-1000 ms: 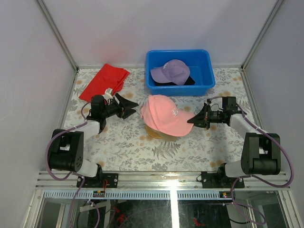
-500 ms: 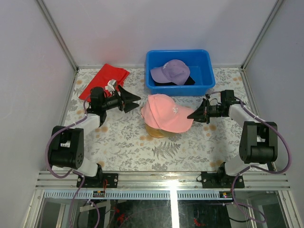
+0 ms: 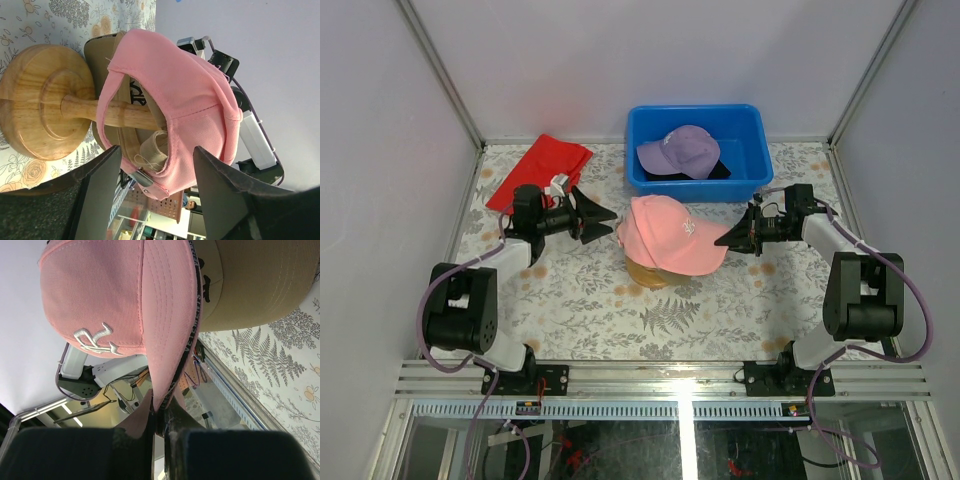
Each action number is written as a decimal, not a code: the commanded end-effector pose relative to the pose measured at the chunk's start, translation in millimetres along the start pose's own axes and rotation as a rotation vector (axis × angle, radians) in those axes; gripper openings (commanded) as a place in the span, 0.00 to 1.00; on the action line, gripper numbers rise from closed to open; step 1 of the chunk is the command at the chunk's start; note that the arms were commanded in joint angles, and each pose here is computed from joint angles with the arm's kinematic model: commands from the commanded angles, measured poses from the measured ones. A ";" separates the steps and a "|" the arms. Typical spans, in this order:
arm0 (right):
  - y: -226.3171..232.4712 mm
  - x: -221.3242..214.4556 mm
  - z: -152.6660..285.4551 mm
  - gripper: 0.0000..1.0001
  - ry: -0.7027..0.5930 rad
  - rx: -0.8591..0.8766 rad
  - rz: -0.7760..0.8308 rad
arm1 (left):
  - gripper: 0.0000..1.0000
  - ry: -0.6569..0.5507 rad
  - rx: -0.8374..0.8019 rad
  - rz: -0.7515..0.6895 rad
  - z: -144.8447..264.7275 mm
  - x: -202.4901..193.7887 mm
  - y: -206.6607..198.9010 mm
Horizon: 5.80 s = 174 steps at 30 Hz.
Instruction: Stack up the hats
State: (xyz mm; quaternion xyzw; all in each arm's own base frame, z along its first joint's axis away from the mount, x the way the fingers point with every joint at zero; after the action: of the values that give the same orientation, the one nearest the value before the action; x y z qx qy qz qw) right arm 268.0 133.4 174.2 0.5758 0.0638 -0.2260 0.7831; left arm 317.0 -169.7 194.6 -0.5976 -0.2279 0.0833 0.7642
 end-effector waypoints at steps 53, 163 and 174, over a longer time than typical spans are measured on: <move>-45.5 23.0 1.7 0.00 -0.115 -0.226 -0.048 | 0.00 -0.023 0.133 0.083 -2.9 -36.4 86.3; -73.8 39.7 16.8 0.39 -0.178 -0.467 0.001 | 0.31 -0.112 0.152 0.048 -37.0 -33.5 -5.6; -74.7 40.9 16.8 0.39 -0.178 -0.470 0.005 | 0.00 -0.087 0.200 0.045 -42.7 -39.8 20.9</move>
State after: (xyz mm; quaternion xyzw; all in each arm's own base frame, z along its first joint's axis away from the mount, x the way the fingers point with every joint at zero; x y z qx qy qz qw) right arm 274.1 99.1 101.6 0.3873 0.0572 -0.2511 0.8853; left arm 301.7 -217.4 167.3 -0.5292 -0.2229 0.1608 0.8028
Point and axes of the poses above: each gripper's point midway between its finger pads, its own z axis back along the fingers, its own y axis along the line the jaws close on, x = y × z, the point moved 3 cm from there along z, back along the fingers, and after that the axes turned 11 degrees about -z, right-handed, at the moved point
